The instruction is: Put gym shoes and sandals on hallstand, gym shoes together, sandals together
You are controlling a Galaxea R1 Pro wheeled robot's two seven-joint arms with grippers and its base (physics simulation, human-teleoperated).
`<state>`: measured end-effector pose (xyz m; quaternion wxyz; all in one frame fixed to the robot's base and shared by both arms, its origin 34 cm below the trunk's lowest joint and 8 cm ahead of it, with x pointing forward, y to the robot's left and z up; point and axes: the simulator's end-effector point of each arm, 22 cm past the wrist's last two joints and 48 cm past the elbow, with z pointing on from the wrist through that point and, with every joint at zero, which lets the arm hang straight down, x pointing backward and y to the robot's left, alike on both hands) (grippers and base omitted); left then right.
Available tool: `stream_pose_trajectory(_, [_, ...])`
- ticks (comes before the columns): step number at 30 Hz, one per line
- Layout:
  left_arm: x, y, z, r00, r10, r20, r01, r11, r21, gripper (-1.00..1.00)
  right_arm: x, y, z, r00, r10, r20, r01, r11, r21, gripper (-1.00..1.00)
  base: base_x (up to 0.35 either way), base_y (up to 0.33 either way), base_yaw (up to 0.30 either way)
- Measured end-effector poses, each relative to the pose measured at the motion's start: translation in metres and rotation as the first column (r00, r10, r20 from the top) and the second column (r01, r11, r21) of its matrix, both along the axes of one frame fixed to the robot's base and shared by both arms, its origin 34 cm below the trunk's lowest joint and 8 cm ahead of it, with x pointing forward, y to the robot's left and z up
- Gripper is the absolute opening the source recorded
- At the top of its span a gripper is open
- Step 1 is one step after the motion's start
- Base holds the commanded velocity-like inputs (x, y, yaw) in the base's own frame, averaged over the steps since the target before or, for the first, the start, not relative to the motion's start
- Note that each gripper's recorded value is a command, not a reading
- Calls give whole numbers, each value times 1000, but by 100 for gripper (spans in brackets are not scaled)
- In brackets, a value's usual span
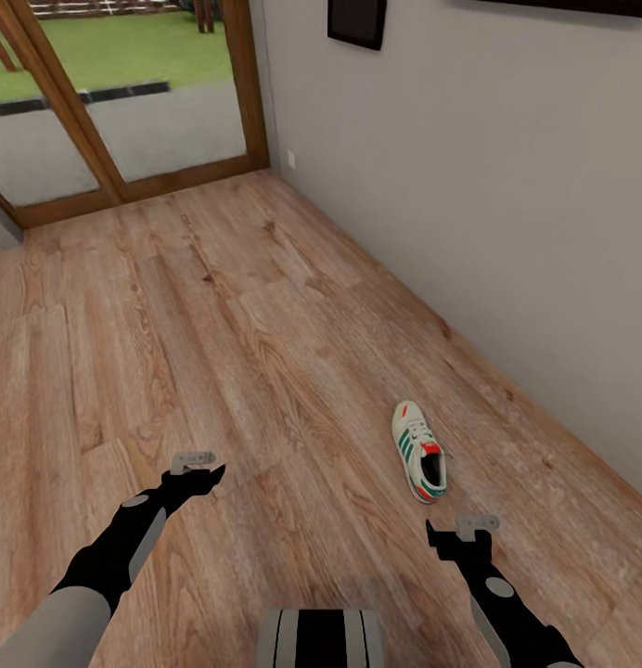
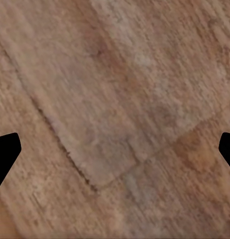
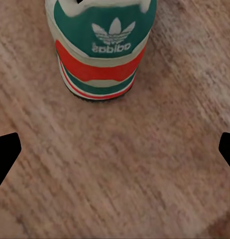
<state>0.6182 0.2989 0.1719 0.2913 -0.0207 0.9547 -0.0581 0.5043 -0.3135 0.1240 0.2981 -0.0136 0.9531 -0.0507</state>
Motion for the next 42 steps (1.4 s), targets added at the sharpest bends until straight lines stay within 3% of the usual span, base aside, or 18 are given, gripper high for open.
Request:
stream_pose_trajectory(12, [0, 0, 0, 1000, 0, 1, 0, 1000, 0, 100, 0, 1, 0, 1000, 0, 0, 0, 1000, 1, 100, 10, 0, 2])
stream_pose_trajectory(23, [1, 0, 1, 1000, -1, 3, 1, 1000, 0, 100, 0, 1, 0, 1000, 0, 1, 0, 1000, 1, 100, 188, 0, 0])
stream_pose_trajectory(42, [3, 0, 1, 1000, 1, 5, -1, 1000, 4, 100, 0, 1, 0, 1000, -1, 1, 1, 1000, 2, 100, 10, 0, 0])
